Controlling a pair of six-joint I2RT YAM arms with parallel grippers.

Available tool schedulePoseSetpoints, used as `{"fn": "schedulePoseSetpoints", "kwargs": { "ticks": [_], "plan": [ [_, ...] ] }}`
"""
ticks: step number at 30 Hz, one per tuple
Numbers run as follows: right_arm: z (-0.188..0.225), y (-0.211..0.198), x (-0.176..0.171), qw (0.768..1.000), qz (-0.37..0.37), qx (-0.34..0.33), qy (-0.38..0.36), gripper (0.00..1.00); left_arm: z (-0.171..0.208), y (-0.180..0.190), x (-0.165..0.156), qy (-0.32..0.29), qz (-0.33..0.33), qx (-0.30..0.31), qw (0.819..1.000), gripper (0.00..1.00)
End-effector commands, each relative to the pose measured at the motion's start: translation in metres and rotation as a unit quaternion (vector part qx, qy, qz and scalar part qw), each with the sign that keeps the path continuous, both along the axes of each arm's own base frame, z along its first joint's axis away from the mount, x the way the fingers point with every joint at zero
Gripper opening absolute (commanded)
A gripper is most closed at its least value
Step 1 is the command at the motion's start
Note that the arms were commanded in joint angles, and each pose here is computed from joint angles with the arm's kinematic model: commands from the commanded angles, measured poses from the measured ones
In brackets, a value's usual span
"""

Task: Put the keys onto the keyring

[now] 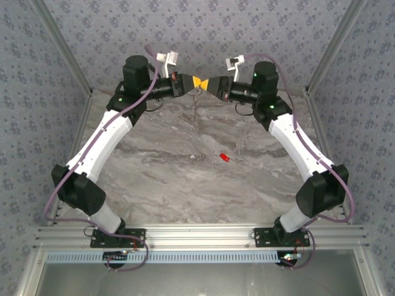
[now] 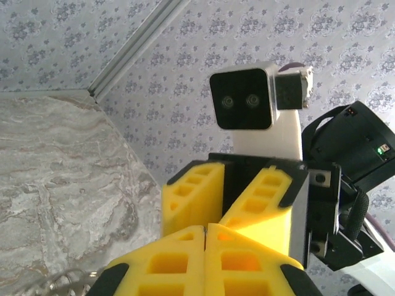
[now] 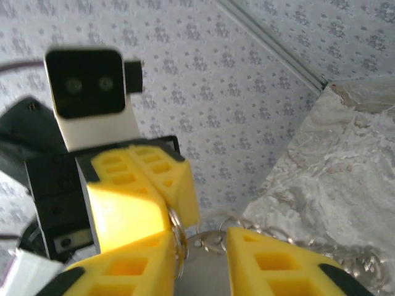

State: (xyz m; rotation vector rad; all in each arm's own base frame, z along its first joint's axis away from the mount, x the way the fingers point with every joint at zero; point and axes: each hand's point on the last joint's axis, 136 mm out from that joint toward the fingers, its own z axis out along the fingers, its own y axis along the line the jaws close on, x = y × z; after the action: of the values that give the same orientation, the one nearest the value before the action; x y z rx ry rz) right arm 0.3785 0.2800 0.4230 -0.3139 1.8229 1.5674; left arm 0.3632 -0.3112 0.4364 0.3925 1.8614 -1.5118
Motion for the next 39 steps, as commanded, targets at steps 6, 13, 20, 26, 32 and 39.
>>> {"fn": "schedulePoseSetpoints", "kwargs": {
  "ticks": [6, 13, 20, 26, 32, 39],
  "plan": [
    [0.038, -0.048, 0.009, 0.992, -0.109, 0.051, -0.025, 0.42, 0.055, 0.007, -0.017, -0.071, 0.020, -0.046, 0.996, 0.00],
    [0.054, -0.040, 0.002, 0.989, -0.127, 0.076, -0.027, 0.41, 0.069, 0.010, -0.014, -0.103, 0.033, -0.057, 0.993, 0.00],
    [0.050, -0.024, 0.001, 0.991, -0.111, 0.068, -0.030, 0.41, 0.071, 0.007, -0.013, -0.115, 0.027, -0.059, 0.991, 0.00],
    [0.042, -0.018, -0.001, 0.992, -0.106, 0.058, -0.035, 0.41, 0.067, 0.008, -0.011, -0.132, 0.030, -0.060, 0.989, 0.00],
    [0.032, -0.023, -0.005, 0.992, -0.117, 0.033, -0.039, 0.39, 0.065, 0.010, -0.012, -0.148, 0.038, -0.056, 0.987, 0.00],
    [0.033, -0.038, -0.005, 0.989, -0.135, 0.025, -0.049, 0.37, 0.070, 0.009, -0.016, -0.160, 0.028, -0.058, 0.985, 0.00]
  ]
}}
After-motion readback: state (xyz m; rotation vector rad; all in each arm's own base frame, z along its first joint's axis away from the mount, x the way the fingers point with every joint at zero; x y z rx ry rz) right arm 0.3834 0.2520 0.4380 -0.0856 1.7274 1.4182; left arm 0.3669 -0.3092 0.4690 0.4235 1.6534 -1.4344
